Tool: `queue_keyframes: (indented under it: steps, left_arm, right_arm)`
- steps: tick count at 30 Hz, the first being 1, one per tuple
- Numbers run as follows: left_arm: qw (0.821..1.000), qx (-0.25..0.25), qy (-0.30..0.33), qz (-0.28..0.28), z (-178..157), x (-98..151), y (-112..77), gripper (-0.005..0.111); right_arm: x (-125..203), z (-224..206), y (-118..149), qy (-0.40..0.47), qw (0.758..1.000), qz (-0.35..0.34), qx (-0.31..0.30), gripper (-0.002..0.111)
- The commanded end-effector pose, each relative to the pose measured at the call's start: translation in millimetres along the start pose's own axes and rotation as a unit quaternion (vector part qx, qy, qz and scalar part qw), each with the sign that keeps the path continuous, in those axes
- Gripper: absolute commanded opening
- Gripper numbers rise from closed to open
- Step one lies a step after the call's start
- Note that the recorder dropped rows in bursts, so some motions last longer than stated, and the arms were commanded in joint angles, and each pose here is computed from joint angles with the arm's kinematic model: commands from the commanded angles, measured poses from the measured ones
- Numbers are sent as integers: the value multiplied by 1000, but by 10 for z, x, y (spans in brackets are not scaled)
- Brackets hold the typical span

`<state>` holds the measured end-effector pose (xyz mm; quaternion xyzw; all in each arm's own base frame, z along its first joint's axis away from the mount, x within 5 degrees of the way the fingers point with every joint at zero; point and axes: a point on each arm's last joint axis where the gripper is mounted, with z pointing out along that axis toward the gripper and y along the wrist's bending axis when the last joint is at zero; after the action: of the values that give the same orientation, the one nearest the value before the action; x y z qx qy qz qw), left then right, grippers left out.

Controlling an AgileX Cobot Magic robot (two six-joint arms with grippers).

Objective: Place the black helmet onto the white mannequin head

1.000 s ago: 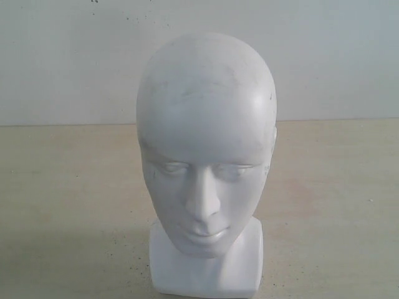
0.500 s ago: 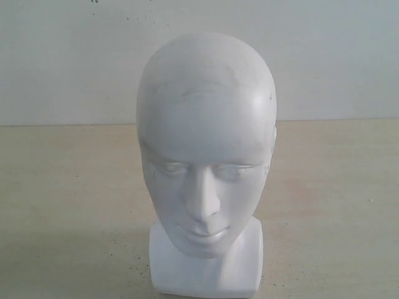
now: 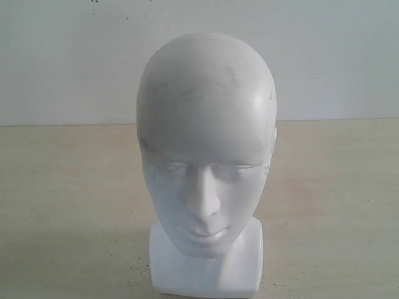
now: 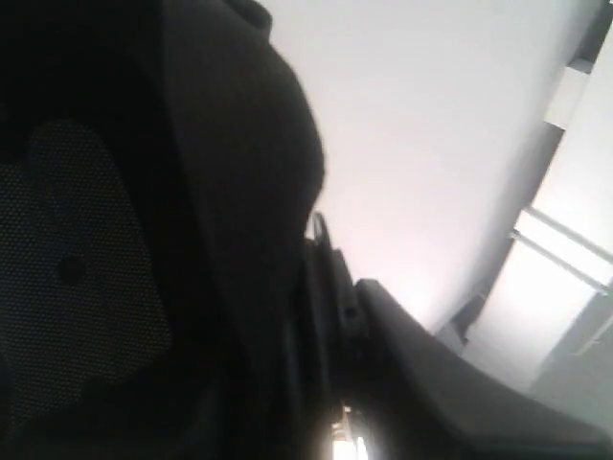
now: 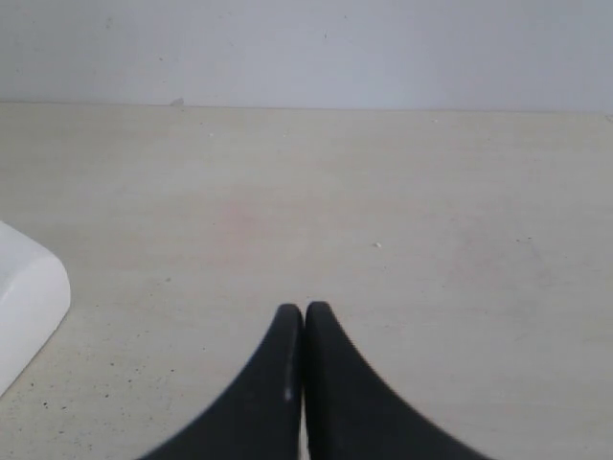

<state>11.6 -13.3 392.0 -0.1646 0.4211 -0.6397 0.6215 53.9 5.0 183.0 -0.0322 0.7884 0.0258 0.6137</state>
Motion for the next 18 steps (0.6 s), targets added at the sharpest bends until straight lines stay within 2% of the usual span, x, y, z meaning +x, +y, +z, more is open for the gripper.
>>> queue_keyframes:
  steps: [1, 5, 6, 9, 12, 14, 18]
  left_arm:
    - [988, 131, 33, -70, 122, 75, -92, 4]
    - [977, 188, 30, -97, 276, 69, -84, 4]
    - [969, 215, 29, -115, 317, 62, -90, 4]
    - [953, 254, 24, -161, 464, 38, -51, 4]
    - [935, 302, 34, -183, 642, 16, -90, 4]
    - [930, 312, 39, -189, 779, 6, -92, 4]
    - [932, 298, 47, -203, 1062, 2, -35, 4]
  right_arm:
    - [-10, -5, 1, -6, 1000, -2, -1, 0]
    - [-10, -5, 1, -6, 1000, -2, -1, 0]
    - [-10, -5, 1, -6, 1000, -2, -1, 0]
    - [-10, -5, 1, -6, 1000, -2, -1, 0]
    - [-10, -5, 1, -6, 1000, -2, -1, 0]
    - [-10, -5, 1, -6, 1000, -2, -1, 0]
    - [-10, -5, 1, -6, 1000, -2, -1, 0]
